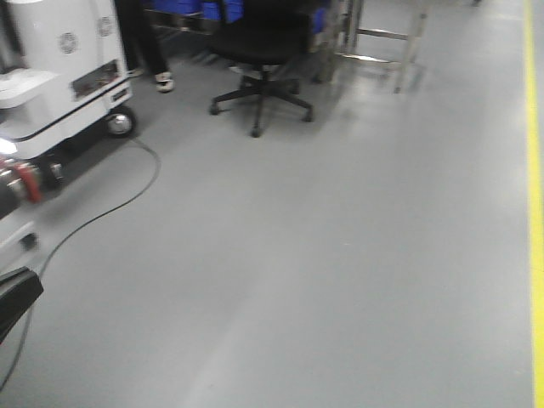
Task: Move and align brake pads A on conveyor
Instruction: 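Drive along the corridor beside the yellow floor line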
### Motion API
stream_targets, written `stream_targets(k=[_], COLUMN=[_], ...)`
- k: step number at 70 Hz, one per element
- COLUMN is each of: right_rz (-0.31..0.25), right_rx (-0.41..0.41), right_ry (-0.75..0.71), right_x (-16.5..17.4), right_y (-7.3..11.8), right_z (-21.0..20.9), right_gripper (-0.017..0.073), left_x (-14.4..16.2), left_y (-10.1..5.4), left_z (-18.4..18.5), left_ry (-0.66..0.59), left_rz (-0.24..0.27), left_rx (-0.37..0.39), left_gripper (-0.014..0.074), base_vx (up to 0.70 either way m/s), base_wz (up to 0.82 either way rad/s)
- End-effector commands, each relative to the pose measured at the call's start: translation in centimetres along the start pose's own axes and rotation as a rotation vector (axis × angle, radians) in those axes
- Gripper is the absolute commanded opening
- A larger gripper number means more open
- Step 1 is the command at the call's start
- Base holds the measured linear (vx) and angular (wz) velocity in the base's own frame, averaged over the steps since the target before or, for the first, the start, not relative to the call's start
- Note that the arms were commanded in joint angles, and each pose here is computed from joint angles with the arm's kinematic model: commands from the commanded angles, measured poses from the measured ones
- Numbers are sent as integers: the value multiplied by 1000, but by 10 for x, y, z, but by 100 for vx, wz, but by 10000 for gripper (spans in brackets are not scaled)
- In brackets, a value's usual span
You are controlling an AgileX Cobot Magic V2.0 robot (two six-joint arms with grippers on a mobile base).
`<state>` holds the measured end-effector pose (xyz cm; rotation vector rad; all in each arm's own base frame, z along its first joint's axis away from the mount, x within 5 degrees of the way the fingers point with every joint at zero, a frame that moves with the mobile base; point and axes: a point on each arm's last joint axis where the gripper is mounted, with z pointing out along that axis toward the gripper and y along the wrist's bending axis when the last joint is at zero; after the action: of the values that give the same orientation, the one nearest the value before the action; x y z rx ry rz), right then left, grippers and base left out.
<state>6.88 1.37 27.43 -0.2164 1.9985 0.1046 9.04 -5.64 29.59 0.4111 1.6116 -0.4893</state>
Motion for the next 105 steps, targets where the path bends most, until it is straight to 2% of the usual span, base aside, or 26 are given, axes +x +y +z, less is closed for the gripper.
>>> stream_targets(k=[1,46,105], right_rz=[-8,-8,-8], right_rx=[13,13,13], right_ry=[-85,-85,-82], right_x=[-14,-14,-13], right_y=[-1,-1,-1], right_z=[-3,-3,-3], right_gripper=[-3,-3,-3], left_x=[-9,-9,-9], left_y=[1,1,1], left_z=[-1,-1,-1], left_ry=[-40,-40,-40], left_rz=[-4,-4,-4], left_rx=[-19,-19,-19], left_gripper=[-6,-6,-6], base_vx=[6,8,18], base_wz=[-61,-62,-16])
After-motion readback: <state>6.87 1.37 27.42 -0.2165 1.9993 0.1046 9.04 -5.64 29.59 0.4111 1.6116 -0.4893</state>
